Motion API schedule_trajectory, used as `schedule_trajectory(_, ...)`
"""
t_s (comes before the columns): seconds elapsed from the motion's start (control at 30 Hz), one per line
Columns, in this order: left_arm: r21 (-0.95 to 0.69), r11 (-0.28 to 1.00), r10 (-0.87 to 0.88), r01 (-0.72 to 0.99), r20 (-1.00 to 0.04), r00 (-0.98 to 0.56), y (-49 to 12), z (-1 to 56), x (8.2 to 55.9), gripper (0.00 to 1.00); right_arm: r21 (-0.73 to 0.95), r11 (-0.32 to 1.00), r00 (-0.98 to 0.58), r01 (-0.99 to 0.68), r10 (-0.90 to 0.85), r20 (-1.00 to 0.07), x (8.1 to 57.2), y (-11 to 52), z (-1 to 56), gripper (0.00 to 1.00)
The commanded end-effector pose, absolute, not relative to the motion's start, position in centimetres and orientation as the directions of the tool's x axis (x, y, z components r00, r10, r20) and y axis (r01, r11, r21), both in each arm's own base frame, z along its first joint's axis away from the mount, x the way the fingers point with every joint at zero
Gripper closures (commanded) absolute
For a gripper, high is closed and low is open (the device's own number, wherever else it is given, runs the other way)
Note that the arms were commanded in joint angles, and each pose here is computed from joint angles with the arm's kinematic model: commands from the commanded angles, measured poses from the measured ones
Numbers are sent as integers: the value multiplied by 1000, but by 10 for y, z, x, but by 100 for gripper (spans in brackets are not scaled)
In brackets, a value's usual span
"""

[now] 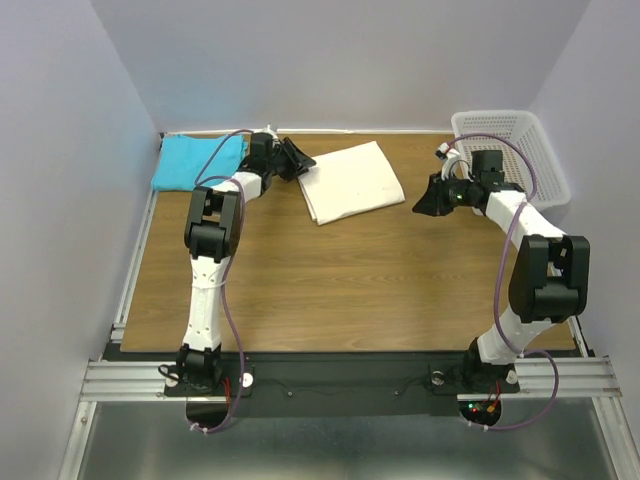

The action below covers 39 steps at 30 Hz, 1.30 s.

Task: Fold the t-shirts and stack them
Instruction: Fold the tshirt

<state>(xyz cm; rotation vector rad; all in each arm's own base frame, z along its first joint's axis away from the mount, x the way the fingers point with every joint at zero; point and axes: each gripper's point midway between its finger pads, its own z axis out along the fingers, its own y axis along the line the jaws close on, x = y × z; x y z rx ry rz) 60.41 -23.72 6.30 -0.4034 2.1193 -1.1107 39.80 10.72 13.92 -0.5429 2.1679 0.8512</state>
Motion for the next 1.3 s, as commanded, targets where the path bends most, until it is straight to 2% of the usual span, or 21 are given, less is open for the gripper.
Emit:
schedule_trajectory(0.0, -805, 587, -564, 82, -479, -672, -228, 89, 618, 48, 365, 675, -585, -642, -122, -802, 397, 107, 157, 79)
schedule_trajectory(0.13, -808, 570, -571, 148, -519, -636, -226, 117, 623, 47, 358, 677, -581, -643, -127, -804, 395, 107, 156, 79)
schedule_trajectory(0.23, -797, 589, -581, 131, -531, -617, -216, 125, 632, 47, 345, 685, -574, -642, -130, -809, 395, 104, 158, 79)
schedule_trajectory(0.37, -731, 637, -516, 245, -641, -569, -215, 167, 627, 47, 275, 696, -520, -663, -164, -838, 390, 98, 168, 78)
schedule_trajectory(0.5, -537, 745, -304, 397, -802, -514, -233, 195, 590, 45, 180, 687, -439, -704, -221, -871, 376, 94, 177, 70)
schedule_trajectory(0.53, -436, 794, -205, 424, -848, -488, -232, 190, 582, 43, 151, 678, -413, -720, -243, -877, 373, 93, 177, 64)
schedule_trajectory(0.6, -297, 839, -76, 457, -894, -442, -231, 194, 559, 41, 113, 667, -375, -736, -264, -889, 364, 91, 179, 61)
schedule_trajectory(0.63, -172, 841, 60, 512, -913, -404, -244, 186, 543, 39, 92, 647, -346, -757, -276, -897, 360, 92, 181, 60)
schedule_trajectory(0.7, -39, 852, 186, 521, -910, -371, -243, 178, 522, 38, 76, 639, -318, -766, -274, -908, 351, 88, 184, 59)
schedule_trajectory(0.8, 88, 801, 342, 593, -879, -332, -265, 162, 491, 37, 58, 609, -274, -791, -267, -924, 342, 85, 187, 59)
schedule_trajectory(0.97, 21, 732, 355, 681, -864, -356, -312, 147, 459, 38, 64, 630, -277, -774, -246, -929, 337, 74, 188, 59)
schedule_trajectory(1.27, -146, 752, 270, 642, -821, -503, -355, 105, 471, 46, 95, 654, -310, -751, -222, -924, 339, 65, 183, 59)
